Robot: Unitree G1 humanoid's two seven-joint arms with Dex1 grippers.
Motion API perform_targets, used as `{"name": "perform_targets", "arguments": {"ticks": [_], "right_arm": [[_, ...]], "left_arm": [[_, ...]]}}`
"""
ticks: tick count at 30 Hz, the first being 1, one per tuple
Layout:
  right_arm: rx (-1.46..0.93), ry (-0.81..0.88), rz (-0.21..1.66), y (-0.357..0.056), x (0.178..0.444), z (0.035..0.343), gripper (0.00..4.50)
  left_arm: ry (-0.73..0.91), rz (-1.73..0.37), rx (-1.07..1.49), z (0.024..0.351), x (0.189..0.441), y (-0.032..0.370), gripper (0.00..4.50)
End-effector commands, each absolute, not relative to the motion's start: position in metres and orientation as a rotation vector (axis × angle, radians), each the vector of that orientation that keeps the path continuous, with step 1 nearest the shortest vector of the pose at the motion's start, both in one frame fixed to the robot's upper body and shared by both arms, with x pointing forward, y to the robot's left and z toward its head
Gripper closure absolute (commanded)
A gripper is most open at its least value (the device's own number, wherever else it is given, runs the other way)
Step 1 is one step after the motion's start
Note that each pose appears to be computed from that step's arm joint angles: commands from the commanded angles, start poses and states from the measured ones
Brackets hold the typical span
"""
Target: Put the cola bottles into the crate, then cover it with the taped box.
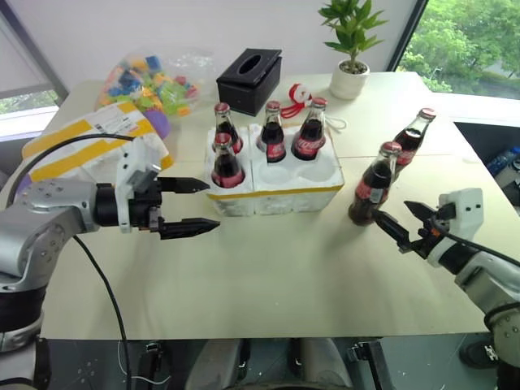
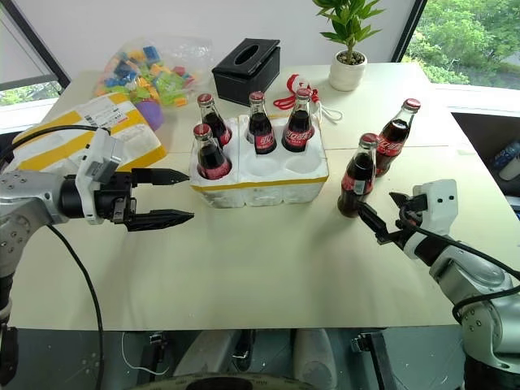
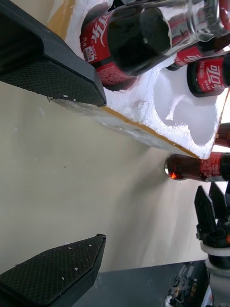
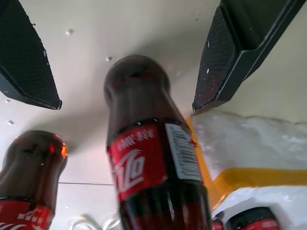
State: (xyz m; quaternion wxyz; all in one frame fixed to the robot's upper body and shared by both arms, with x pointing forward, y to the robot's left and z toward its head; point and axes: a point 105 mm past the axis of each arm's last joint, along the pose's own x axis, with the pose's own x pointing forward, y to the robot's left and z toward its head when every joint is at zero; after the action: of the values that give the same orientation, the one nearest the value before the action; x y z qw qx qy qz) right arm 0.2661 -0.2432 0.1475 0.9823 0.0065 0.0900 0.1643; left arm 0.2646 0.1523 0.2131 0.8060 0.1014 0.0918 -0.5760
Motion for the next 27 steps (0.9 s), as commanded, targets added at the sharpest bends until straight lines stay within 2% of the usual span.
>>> {"name": "perform_targets", "arguments": {"ticks": [1, 5, 24, 27], "right_arm": [[-0.002, 0.111, 0.366, -0.234, 0.266, 0.167, 0.0], [0.022, 0.075, 0.37, -0.232, 0.27, 0.174, 0.0], [0.069, 0.054, 0.365, -0.226, 0.316, 0.158, 0.0], [0.088, 0.026, 0.39, -0.221, 0.316, 0.163, 0.81]], "left_arm": [[0.152, -1.231, 0.253, 0.222, 0.266, 0.151, 0.04], [0.138, -1.234, 0.257, 0.223, 0.269, 0.15, 0.04], [0.118, -1.236, 0.28, 0.226, 0.273, 0.147, 0.04], [0.117, -1.234, 0.282, 0.226, 0.273, 0.147, 0.0]]}}
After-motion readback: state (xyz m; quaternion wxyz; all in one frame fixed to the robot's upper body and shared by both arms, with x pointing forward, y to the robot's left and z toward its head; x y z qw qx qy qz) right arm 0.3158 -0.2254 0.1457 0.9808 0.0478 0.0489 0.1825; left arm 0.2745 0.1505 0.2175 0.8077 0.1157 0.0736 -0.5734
